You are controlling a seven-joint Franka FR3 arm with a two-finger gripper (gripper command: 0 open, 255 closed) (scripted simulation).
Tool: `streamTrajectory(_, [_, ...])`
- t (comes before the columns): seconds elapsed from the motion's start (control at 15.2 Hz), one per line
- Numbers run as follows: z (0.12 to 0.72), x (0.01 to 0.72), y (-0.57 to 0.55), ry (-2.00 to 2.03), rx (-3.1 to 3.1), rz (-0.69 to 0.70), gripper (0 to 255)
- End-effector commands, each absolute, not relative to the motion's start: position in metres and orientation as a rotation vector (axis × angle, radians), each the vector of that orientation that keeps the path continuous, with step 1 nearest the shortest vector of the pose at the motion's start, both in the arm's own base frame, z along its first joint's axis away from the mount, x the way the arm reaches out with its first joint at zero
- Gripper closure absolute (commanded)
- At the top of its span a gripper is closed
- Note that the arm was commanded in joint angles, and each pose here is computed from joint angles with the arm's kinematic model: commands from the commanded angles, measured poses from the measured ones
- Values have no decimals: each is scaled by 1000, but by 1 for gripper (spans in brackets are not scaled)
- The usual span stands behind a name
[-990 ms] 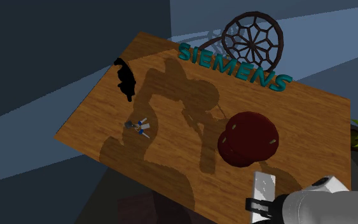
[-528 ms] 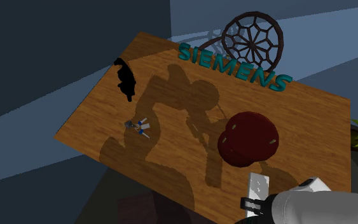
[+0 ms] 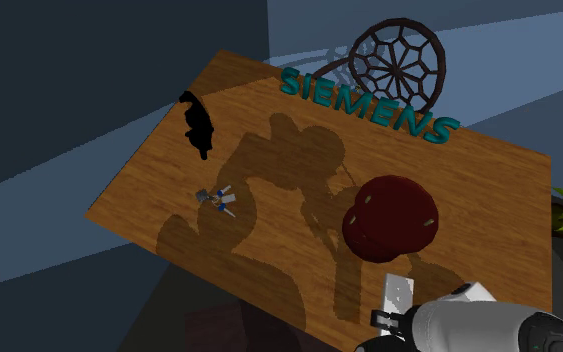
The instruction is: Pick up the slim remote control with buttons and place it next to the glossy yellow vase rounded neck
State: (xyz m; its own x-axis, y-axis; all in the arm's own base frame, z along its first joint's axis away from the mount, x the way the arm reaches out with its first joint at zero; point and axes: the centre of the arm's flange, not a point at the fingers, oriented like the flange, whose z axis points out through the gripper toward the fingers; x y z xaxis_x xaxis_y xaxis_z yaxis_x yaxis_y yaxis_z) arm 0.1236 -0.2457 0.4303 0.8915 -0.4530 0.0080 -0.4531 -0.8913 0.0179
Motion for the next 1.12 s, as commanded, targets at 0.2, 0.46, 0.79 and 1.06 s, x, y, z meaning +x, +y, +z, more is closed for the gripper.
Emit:
streamTrajectory(0.2, [404, 124, -245, -727, 3036, 7, 255])
streamTrajectory(0.46, [383, 124, -245, -727, 3036, 7, 255])
streamTrajectory(0.79, [356, 124, -245, -727, 3036, 7, 255])
streamTrajectory(1.06, [344, 124, -245, -727, 3036, 7, 255])
